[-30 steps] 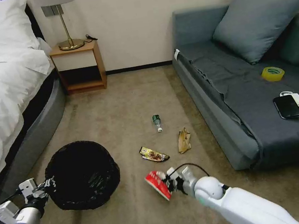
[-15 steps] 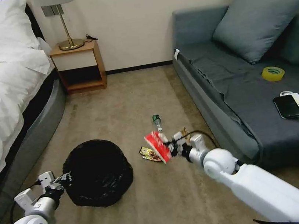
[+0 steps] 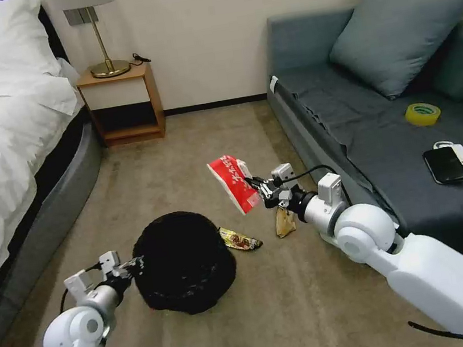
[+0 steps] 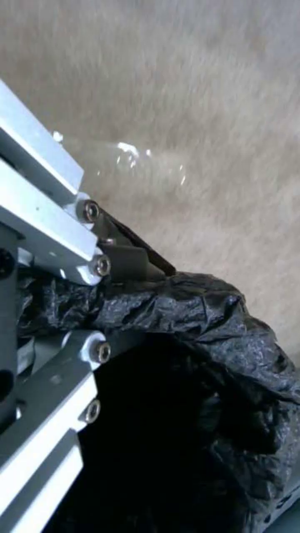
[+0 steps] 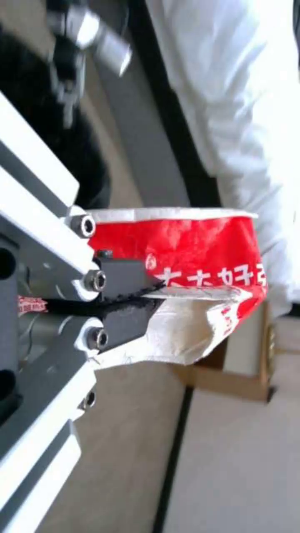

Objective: Pick up the trash bin, then pick up the garbage on the floor and place it into the trash bin.

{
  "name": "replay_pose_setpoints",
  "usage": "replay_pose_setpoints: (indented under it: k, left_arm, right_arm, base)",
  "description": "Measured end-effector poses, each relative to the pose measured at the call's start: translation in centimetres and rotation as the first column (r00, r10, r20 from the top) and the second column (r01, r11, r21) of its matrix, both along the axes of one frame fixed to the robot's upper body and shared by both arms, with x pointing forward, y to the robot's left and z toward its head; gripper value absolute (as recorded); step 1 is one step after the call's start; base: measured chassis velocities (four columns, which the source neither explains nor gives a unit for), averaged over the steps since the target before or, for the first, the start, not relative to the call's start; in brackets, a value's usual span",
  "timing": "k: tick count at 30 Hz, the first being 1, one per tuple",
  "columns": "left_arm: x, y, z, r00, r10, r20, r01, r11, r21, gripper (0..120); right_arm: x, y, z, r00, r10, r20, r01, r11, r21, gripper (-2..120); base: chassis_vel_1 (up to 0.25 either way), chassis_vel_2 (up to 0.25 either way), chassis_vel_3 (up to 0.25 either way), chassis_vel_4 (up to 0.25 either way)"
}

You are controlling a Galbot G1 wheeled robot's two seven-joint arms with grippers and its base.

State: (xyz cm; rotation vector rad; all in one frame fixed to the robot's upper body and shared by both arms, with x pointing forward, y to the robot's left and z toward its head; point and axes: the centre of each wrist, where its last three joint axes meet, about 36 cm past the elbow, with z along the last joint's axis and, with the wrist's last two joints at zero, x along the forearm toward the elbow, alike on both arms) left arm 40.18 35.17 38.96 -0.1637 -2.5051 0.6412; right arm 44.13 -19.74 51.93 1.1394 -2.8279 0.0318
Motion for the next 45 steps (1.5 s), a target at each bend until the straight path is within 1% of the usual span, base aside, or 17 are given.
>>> replay_pose_setpoints:
  k: [3, 6, 11, 13, 15, 17, 21, 25, 30, 36, 37, 38, 40, 41, 43, 44, 45]
  left_arm:
    - [0.7, -1.2, -0.3, 0.999, -0.033, -0.026, 0.033, 0.999, -0.024, 5]
    - [0.8, -1.9, -0.5, 0.998, -0.051, -0.040, 0.050, 0.998, -0.031, 5]
    - [0.6, -3.6, -0.9, 0.994, -0.082, -0.069, 0.080, 0.996, -0.036, 5]
    - [0.5, -3.8, -0.9, 0.994, -0.086, -0.071, 0.084, 0.996, -0.038, 5]
    - [0.2, -4.4, -0.8, 0.992, -0.099, -0.072, 0.096, 0.994, -0.045, 5]
    - [0.1, -4.6, -0.7, 0.992, -0.102, -0.071, 0.099, 0.994, -0.046, 5]
    - [-0.5, -5.0, -0.3, 0.991, -0.112, -0.068, 0.108, 0.993, -0.056, 5]
    - [-1.0, -5.1, 0.0, 0.991, -0.118, -0.066, 0.113, 0.991, -0.071, 5]
    - [-1.7, -5.3, 0.7, 0.990, -0.125, -0.057, 0.119, 0.989, -0.092, 5]
    - [-2.3, -5.4, 0.7, 0.991, -0.124, -0.059, 0.118, 0.988, -0.099, 5]
    - [-2.4, -5.5, 0.7, 0.991, -0.124, -0.060, 0.117, 0.988, -0.101, 5]
    - [-2.5, -5.5, 0.7, 0.991, -0.122, -0.061, 0.116, 0.988, -0.103, 5]
    - [-2.6, -5.5, 0.7, 0.991, -0.121, -0.061, 0.115, 0.988, -0.103, 5]
    - [-2.7, -5.5, 0.7, 0.991, -0.118, -0.062, 0.111, 0.988, -0.103, 5]
    - [-2.8, -5.4, 0.7, 0.992, -0.111, -0.063, 0.104, 0.989, -0.101, 5]
    - [-2.8, -5.4, 0.7, 0.992, -0.111, -0.063, 0.104, 0.989, -0.101, 5]
    - [-2.9, -5.4, 0.7, 0.993, -0.105, -0.063, 0.098, 0.990, -0.101, 5]
  right_arm:
    - [-0.5, 1.0, 0.6, 0.998, 0.060, 0.030, -0.061, 0.998, 0.006, 0]
    - [-0.9, 1.7, 0.6, 0.995, 0.089, 0.034, -0.089, 0.996, 0.007, 0]
    - [-2.1, 2.9, -0.3, 0.989, 0.144, 0.023, -0.144, 0.990, -0.005, 0]
    - [-2.2, 3.0, -0.6, 0.988, 0.151, 0.023, -0.151, 0.988, -0.010, 0]
    - [-3.0, 3.1, -2.0, 0.985, 0.171, 0.014, -0.170, 0.985, -0.034, 0]
    - [-3.3, 3.0, -2.6, 0.985, 0.174, 0.006, -0.173, 0.984, -0.042, 0]
    - [-5.0, 2.5, -5.9, 0.983, 0.181, -0.032, -0.183, 0.979, -0.084, 0]
    - [-6.1, 2.2, -7.6, 0.982, 0.180, -0.052, -0.184, 0.977, -0.106, 0]
    - [-6.8, 2.1, -8.7, 0.982, 0.178, -0.062, -0.185, 0.975, -0.123, 0]
    - [-6.9, 2.0, -8.9, 0.981, 0.185, -0.061, -0.192, 0.973, -0.130, 0]
    - [-7.0, 2.0, -8.8, 0.980, 0.188, -0.058, -0.194, 0.972, -0.130, 1]
    - [-7.0, 1.9, -8.7, 0.980, 0.189, -0.057, -0.194, 0.972, -0.129, 8]
    - [-7.0, 1.9, -8.7, 0.980, 0.189, -0.057, -0.195, 0.972, -0.128, 10]
    - [-7.2, 1.9, -8.7, 0.980, 0.191, -0.059, -0.197, 0.972, -0.127, 17]
    - [-7.4, 1.9, -8.8, 0.979, 0.193, -0.060, -0.199, 0.971, -0.129, 23]
    - [-7.4, 1.9, -8.8, 0.979, 0.193, -0.060, -0.199, 0.971, -0.129, 23]
    - [-7.6, 1.9, -8.9, 0.979, 0.195, -0.065, -0.202, 0.971, -0.130, 29]
  base:
    - [0.000, 0.000, 0.000, 0.000]
    - [0.000, 0.000, 0.000, 0.000]
    - [0.000, 0.000, 0.000, 0.000]
    - [0.000, 0.000, 0.000, 0.000]
    - [0.000, 0.000, 0.000, 0.000]
    - [0.000, 0.000, 0.000, 0.000]
    - [0.000, 0.000, 0.000, 0.000]
    - [0.000, 0.000, 0.000, 0.000]
    - [0.000, 0.000, 0.000, 0.000]
    - [0.000, 0.000, 0.000, 0.000]
    - [0.000, 0.000, 0.000, 0.000]
    - [0.000, 0.000, 0.000, 0.000]
    - [0.000, 0.000, 0.000, 0.000]
    - [0.000, 0.000, 0.000, 0.000]
    - [0.000, 0.000, 0.000, 0.000]
    - [0.000, 0.000, 0.000, 0.000]
    - [0.000, 0.000, 0.000, 0.000]
